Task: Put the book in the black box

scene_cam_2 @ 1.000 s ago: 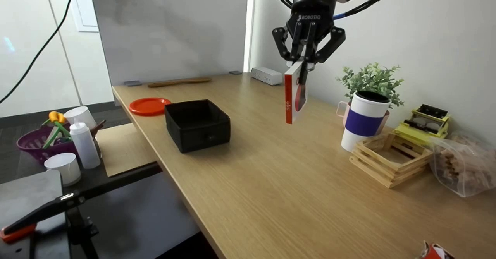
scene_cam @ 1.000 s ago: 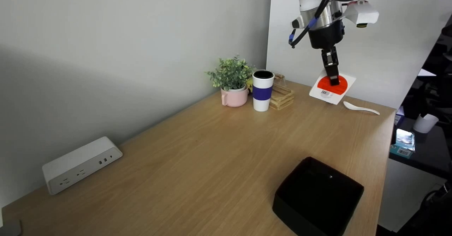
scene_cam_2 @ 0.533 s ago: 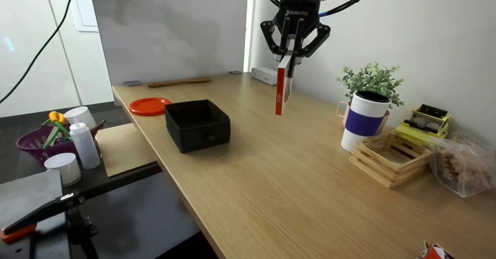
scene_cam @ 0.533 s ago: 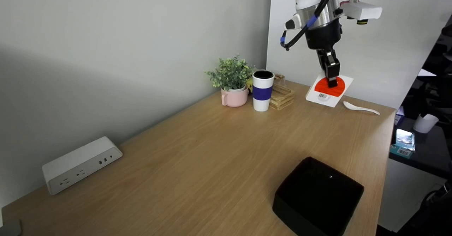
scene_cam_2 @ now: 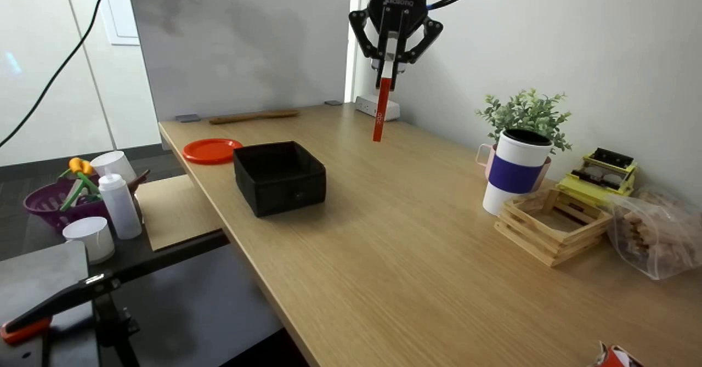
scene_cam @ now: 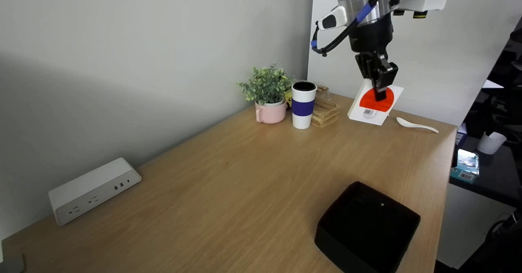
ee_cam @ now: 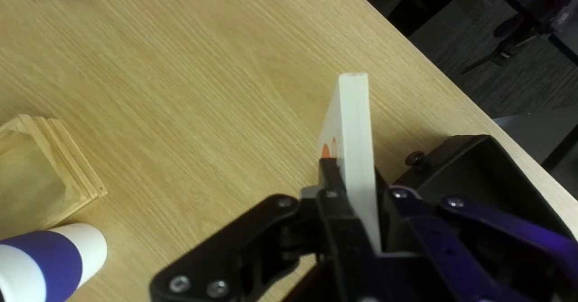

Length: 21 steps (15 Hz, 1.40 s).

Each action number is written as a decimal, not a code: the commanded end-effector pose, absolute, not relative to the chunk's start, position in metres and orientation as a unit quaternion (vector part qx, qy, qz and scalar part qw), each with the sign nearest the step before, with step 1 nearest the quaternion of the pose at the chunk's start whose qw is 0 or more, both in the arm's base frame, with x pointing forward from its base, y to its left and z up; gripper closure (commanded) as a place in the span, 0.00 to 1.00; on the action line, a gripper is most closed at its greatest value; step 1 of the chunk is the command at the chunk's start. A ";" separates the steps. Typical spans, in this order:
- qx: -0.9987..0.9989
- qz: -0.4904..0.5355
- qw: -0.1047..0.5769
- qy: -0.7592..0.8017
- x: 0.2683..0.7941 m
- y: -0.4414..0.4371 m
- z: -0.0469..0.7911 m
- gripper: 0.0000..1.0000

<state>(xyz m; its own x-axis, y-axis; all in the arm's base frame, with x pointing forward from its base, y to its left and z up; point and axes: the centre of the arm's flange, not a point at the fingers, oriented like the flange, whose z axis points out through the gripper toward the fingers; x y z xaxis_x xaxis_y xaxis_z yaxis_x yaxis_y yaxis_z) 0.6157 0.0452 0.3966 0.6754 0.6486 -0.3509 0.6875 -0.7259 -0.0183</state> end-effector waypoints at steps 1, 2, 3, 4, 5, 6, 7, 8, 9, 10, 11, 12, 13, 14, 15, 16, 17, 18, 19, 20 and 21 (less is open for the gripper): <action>0.897 -0.161 0.039 0.410 0.613 0.061 0.398 0.96; 0.895 -0.160 0.031 0.416 0.613 0.065 0.397 0.96; 0.892 -0.160 0.020 0.422 0.614 0.070 0.396 0.96; 0.889 -0.160 0.010 0.428 0.614 0.074 0.395 0.96; 0.888 -0.158 -0.005 0.432 0.613 0.078 0.393 0.96; 0.888 -0.155 -0.019 0.433 0.613 0.081 0.392 0.96; 0.889 -0.151 -0.033 0.430 0.613 0.085 0.390 0.96; 0.892 -0.147 -0.049 0.425 0.612 0.089 0.389 0.96; 0.897 -0.140 -0.068 0.414 0.613 0.093 0.387 0.96; 0.900 -0.134 -0.084 0.405 0.613 0.096 0.385 0.96; 0.904 -0.128 -0.098 0.395 0.614 0.099 0.382 0.96; 0.906 -0.128 -0.097 0.391 0.615 0.101 0.379 0.96; 0.907 -0.131 -0.081 0.392 0.614 0.098 0.375 0.96; 0.907 -0.142 -0.054 0.393 0.614 0.092 0.373 0.96; 0.903 -0.142 -0.077 0.397 0.612 0.097 0.379 0.86; 0.904 -0.145 -0.069 0.396 0.613 0.094 0.377 0.86; 0.904 -0.147 -0.066 0.395 0.613 0.093 0.376 0.86; 0.904 -0.148 -0.065 0.395 0.614 0.092 0.374 0.86; 0.904 -0.148 -0.065 0.395 0.614 0.092 0.373 0.86; 0.905 -0.146 -0.073 0.392 0.615 0.088 0.372 0.96; 0.905 -0.143 -0.079 0.394 0.615 0.088 0.368 0.96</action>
<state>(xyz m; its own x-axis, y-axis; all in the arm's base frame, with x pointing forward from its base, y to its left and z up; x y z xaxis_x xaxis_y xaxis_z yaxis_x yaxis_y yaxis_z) 0.6141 0.0918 0.3714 0.6458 0.7323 -0.2162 0.6925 -0.6810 -0.2381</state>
